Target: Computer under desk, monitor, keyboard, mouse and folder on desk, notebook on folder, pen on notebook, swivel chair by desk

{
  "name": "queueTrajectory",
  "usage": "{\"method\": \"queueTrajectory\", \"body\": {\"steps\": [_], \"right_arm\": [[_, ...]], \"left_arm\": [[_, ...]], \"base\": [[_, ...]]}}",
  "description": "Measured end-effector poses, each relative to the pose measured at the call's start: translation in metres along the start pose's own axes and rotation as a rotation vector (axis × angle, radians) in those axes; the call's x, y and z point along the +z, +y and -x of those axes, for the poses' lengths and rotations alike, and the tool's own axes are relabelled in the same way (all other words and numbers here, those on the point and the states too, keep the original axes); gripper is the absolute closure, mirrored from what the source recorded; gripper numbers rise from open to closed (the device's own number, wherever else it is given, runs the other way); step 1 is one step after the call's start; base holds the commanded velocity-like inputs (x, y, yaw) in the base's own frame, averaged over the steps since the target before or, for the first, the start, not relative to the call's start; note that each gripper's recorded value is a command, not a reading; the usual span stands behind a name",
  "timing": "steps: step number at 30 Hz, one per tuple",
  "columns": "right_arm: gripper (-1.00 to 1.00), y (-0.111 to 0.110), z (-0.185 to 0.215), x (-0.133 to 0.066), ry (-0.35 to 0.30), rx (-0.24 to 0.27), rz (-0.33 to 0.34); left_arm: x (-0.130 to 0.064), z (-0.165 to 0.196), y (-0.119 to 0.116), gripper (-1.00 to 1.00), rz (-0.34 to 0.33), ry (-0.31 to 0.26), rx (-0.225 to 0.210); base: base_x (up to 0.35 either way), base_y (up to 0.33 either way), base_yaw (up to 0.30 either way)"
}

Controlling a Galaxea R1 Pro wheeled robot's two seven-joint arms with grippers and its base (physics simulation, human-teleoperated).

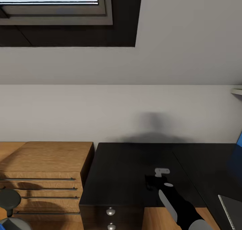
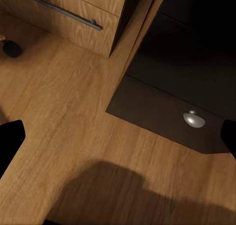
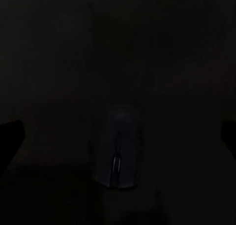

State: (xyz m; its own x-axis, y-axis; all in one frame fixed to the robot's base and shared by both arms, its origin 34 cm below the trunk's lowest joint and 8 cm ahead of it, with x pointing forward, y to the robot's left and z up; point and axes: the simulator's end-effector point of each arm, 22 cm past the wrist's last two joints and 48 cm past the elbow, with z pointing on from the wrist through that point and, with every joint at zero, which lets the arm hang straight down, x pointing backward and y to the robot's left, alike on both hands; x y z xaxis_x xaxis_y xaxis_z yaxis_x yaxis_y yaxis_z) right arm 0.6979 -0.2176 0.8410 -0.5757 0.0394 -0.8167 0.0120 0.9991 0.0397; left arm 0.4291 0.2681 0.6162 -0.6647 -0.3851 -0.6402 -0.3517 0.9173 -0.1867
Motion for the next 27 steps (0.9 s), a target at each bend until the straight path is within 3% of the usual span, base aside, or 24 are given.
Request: {"method": "queueTrajectory", "body": {"steps": [8, 27], "right_arm": [[-1.00, -0.007, -0.018, 0.004, 0.037, -0.001, -0.015], [-1.00, -0.008, -0.021, 0.004, 0.044, -0.003, -0.018]], "left_arm": [[0.000, 0.000, 0.001, -1.00, 0.001, -0.001, 0.000], [0.000, 0.001, 0.001, -1.00, 0.001, -0.001, -0.001]], "base": [[0.005, 0.000, 0.000], [0.056, 0.000, 0.000]]}}
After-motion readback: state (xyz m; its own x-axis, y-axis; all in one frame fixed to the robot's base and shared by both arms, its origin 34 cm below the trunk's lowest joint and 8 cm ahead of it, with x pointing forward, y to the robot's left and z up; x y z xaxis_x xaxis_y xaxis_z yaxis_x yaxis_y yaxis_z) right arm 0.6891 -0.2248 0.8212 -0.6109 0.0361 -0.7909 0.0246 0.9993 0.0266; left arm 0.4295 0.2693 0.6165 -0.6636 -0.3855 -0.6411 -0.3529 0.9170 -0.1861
